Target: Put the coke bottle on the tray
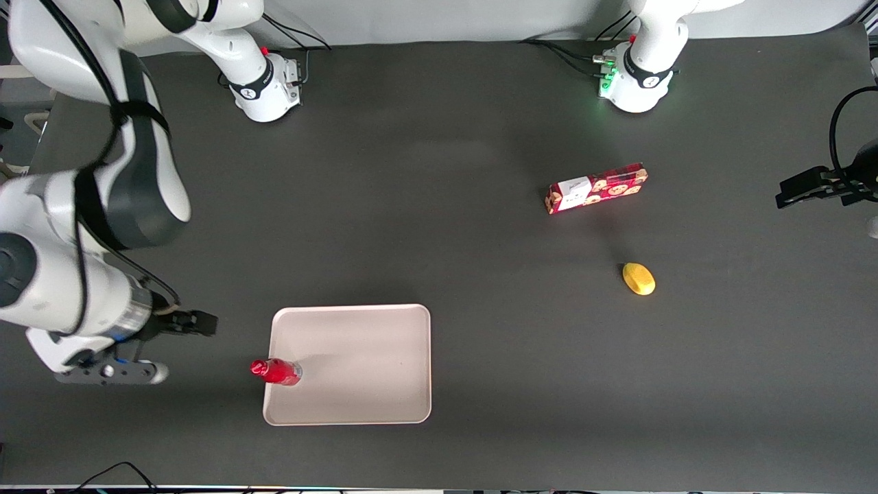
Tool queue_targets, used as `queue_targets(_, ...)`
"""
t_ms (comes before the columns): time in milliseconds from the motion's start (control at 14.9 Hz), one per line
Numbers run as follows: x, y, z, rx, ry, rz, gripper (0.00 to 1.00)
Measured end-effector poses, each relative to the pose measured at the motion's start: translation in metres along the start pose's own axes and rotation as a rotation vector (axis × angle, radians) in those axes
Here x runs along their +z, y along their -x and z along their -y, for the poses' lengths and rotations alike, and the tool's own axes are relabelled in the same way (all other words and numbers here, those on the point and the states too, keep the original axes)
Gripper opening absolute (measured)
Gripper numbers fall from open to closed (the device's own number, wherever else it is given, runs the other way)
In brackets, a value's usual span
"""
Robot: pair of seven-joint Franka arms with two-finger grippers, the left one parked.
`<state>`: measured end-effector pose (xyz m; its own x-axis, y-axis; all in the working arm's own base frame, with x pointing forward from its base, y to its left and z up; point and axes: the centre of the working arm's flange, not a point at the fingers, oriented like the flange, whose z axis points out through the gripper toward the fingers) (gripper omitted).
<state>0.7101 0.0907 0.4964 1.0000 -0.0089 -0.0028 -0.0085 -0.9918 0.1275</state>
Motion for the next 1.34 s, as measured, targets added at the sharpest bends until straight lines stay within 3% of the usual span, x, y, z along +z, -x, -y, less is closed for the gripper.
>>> queue_targets(268,-0.026,0.051,-0.055,-0.025,-0.016,0.037,1.0)
queue_targets(671,-0.032,0.126,-0.142,-0.03,-0.086,0.021,1.0)
queue_targets(940,-0.041,0.135,-0.137,-0.02,-0.148,0.004,1.0)
queue_targets(1342,-0.044,0.133,-0.126,-0.019,-0.156,-0.01,1.0)
